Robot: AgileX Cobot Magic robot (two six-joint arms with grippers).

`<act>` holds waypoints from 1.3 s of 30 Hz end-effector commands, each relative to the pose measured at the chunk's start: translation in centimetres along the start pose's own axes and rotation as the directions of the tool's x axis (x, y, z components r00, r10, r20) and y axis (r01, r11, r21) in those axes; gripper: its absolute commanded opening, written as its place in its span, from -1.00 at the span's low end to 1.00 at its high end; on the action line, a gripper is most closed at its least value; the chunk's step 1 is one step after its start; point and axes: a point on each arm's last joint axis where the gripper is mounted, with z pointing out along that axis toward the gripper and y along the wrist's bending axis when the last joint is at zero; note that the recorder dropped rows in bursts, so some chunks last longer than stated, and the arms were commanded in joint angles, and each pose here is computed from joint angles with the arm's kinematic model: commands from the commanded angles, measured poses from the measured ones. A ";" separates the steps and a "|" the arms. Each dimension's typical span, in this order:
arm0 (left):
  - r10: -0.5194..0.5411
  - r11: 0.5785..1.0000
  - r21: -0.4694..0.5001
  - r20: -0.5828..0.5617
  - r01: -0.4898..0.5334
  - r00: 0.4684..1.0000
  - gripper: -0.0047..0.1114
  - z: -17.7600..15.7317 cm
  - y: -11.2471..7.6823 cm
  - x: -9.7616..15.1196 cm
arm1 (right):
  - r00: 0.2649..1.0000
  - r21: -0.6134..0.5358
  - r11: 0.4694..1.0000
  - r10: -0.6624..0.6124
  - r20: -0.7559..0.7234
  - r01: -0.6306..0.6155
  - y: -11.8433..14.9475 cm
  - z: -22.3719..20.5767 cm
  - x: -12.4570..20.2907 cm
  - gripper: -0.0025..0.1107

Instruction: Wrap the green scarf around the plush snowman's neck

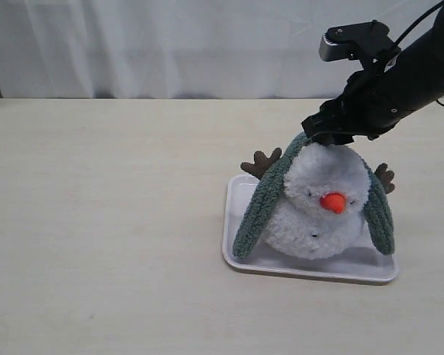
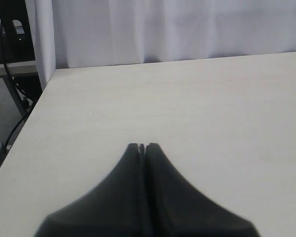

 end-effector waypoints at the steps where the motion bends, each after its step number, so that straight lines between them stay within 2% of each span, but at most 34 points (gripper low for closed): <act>1: -0.001 1.000 0.007 0.013 0.001 1.000 -0.92 0.0 0.0 -0.1 | 1.000 0.012 1.000 0.008 -0.010 -0.008 0.1 -2.1 0.4 -0.12; 7: -0.001 1.000 0.007 0.013 0.001 1.000 -0.92 0.0 0.0 -0.1 | 0.997 0.163 0.986 0.030 -0.073 -0.018 -0.8 -5.3 1.6 -0.12; 11: -0.001 1.000 0.007 0.013 0.001 1.000 -0.92 0.0 0.0 -0.1 | 0.975 0.154 0.987 0.000 -0.222 0.036 -0.7 -5.0 3.9 -0.12; 13: -0.001 1.000 0.007 0.013 0.001 1.000 -0.92 0.0 0.0 -0.1 | 0.969 0.149 0.988 -0.008 -0.248 0.046 -0.7 -4.1 5.0 -0.12; 17: -0.001 1.000 0.007 0.013 0.001 1.000 -0.92 0.0 0.0 -0.1 | 0.975 0.146 0.988 -0.022 -0.221 0.056 -0.7 -2.1 6.6 -0.11; 22: -0.001 1.000 0.007 0.013 0.001 1.000 -0.92 0.0 0.0 -0.1 | 0.975 0.156 0.982 -0.068 -0.211 0.102 -1.2 -0.8 8.2 0.03; 29: -0.001 1.000 0.007 0.013 0.001 1.000 -0.92 0.0 0.0 -0.1 | 0.975 0.155 0.977 -0.117 -0.192 0.147 -1.5 1.7 9.8 0.02; 33: -0.001 1.000 0.007 0.013 0.001 1.000 -0.92 0.0 0.0 -0.1 | 0.982 0.157 0.978 -0.112 -0.151 0.135 -1.5 2.6 9.5 0.01; 37: -0.001 1.000 0.007 0.011 0.001 1.000 -0.92 0.0 0.0 0.0 | 0.973 0.169 0.977 -0.093 -0.212 0.130 -2.0 4.5 10.4 -0.04; 39: -0.001 1.000 0.007 0.013 0.001 1.000 -0.92 0.0 0.0 -0.1 | 0.974 0.169 0.978 -0.087 -0.207 0.123 -2.0 4.8 10.3 -0.16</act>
